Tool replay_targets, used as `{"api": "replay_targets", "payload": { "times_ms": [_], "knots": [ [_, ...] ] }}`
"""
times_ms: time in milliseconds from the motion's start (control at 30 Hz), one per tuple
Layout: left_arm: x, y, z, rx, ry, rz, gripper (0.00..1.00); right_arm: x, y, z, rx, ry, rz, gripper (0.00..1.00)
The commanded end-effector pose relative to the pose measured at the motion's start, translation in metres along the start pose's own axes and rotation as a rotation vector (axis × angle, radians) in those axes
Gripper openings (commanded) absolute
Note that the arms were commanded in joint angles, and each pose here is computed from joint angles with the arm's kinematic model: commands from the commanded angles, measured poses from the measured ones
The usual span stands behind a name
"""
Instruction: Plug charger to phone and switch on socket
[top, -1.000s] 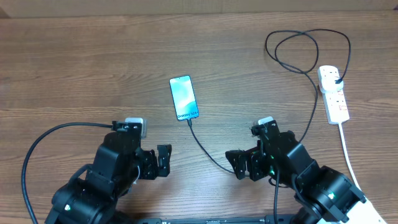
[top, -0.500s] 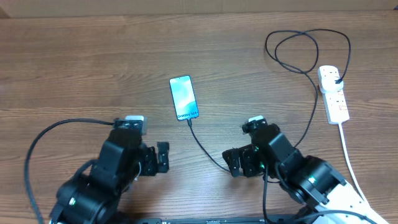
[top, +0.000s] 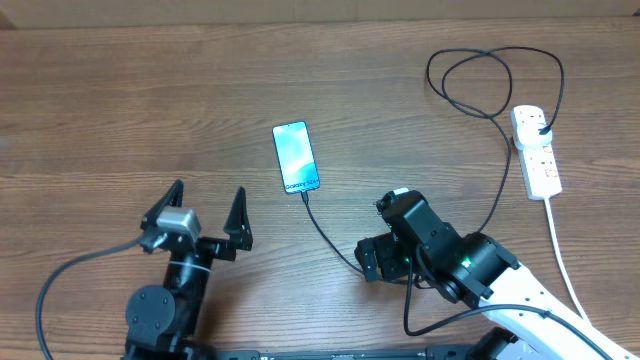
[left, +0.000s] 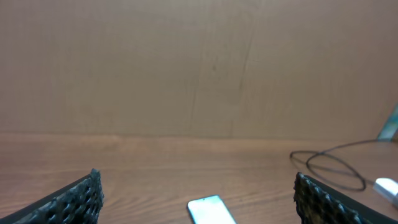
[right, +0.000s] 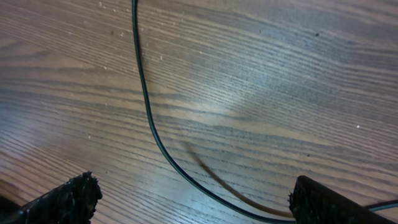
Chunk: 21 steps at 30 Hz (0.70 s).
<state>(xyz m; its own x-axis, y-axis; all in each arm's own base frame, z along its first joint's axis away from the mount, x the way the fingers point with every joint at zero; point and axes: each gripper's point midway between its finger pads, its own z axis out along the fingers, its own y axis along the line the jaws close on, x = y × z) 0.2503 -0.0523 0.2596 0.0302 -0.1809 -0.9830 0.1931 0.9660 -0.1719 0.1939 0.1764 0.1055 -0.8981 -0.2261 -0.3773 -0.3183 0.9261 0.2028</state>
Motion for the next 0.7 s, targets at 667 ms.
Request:
{"api": "replay_targets", "payload": {
  "times_ms": [667],
  "knots": [
    [0.089, 0.046, -0.017, -0.119, 0.094, 0.009, 1.00, 0.001, -0.002, 0.004, 0.018, 0.010, 0.000, 1.00]
  ]
}}
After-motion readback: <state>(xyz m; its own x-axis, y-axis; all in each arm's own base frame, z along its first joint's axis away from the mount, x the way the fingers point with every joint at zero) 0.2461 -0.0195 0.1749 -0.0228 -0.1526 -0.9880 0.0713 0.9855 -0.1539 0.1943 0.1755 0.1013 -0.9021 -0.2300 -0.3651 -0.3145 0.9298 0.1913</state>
